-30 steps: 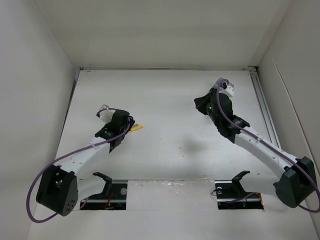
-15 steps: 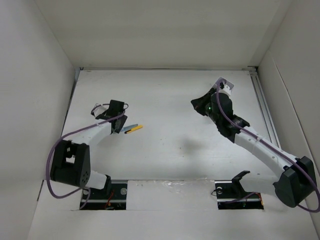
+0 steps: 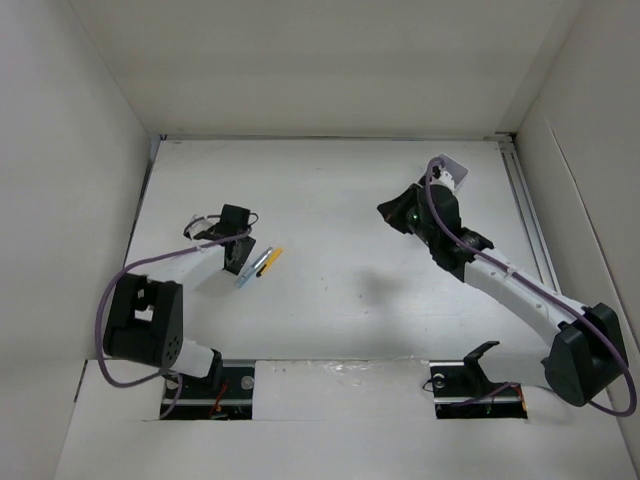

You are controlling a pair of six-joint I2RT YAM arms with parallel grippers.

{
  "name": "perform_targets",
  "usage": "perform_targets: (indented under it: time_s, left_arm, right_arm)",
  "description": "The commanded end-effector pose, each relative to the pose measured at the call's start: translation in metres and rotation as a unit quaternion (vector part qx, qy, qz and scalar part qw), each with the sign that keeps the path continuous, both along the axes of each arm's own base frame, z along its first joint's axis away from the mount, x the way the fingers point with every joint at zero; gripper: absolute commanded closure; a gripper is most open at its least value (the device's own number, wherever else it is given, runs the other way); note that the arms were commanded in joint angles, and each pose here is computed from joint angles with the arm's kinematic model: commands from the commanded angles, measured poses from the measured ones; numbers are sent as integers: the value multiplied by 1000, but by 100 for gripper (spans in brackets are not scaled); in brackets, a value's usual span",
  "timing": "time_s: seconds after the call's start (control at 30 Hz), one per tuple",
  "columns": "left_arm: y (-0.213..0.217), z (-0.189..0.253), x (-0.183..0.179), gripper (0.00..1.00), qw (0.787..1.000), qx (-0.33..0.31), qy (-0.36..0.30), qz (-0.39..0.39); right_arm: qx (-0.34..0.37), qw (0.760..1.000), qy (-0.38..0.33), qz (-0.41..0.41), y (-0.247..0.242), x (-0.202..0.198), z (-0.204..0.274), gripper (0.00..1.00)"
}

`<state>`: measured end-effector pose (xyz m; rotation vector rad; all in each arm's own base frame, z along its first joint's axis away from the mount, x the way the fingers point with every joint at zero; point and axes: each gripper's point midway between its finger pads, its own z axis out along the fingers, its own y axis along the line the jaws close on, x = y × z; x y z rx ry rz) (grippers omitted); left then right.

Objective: Sort the stationery into containers
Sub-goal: Move the stationery to the center of the board, then pick up the pen from the center of the board.

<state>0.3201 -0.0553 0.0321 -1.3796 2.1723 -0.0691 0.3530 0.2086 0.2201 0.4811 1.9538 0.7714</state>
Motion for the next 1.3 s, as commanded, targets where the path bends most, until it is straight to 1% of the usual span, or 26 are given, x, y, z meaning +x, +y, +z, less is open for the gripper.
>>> perform_targets:
  time_s: [0.0,0.13,0.2,0.23,0.27,0.33,0.4,0.5,0.6,0.67,0.77,0.8,0.83,0.93,1.0,1.1,1.17,1.27]
  left_arm:
    - [4,38,11,54,997,-6,-80,10]
    - [5,46,3,54,996,3,-82,-16]
    - [7,47,-2,54,996,25,-78,-48]
    - [3,52,-3,54,994,19,-89,-68]
    - [2,44,-9,54,992,23,-82,-88]
    - [-3,40,-16,56,987,29,-76,-139]
    - [0,30,-24,56,985,42,-61,-157]
    - [2,35,-25,56,978,64,-64,-187]
    - [-6,39,-28,53,967,74,-65,-236]
    - [-12,39,-29,51,963,81,-65,-250]
    - [-9,41,-25,49,963,89,-68,-244]
    - [-7,31,-28,49,964,93,-48,-244]
    - [-7,29,-26,49,964,94,-44,-244]
    - [-8,15,-28,54,963,94,-15,-253]
    - [-10,12,-27,54,961,92,-14,-260]
    - [-16,17,-24,54,958,85,-27,-274]
    - [-20,18,-23,53,955,78,-37,-283]
    - [-20,14,-26,53,954,76,-32,-290]
  right_arm:
    - [17,999,-32,8,4,7,24,100]
    - [17,999,-32,8,4,7,24,100]
    - [16,999,-28,12,6,7,20,100]
    - [17,999,-27,17,7,6,20,100]
    - [17,999,-27,17,7,6,20,100]
    - [17,999,-27,17,7,6,20,100]
    - [13,999,-28,18,8,8,20,100]
    - [14,999,-27,22,10,7,20,100]
    - [11,999,-22,22,10,8,16,100]
    - [13,999,-22,27,12,7,16,100]
    - [9,999,-23,28,11,7,16,100]
    - [9,999,-28,23,9,8,19,100]
    - [9,999,-28,23,9,8,19,100]
    - [9,999,-28,23,9,8,19,100]
    - [11,999,-27,28,11,7,19,100]
    - [9,999,-28,23,9,8,19,100]
    - [13,999,-26,34,13,5,19,100]
    - [11,999,-27,34,14,4,19,100]
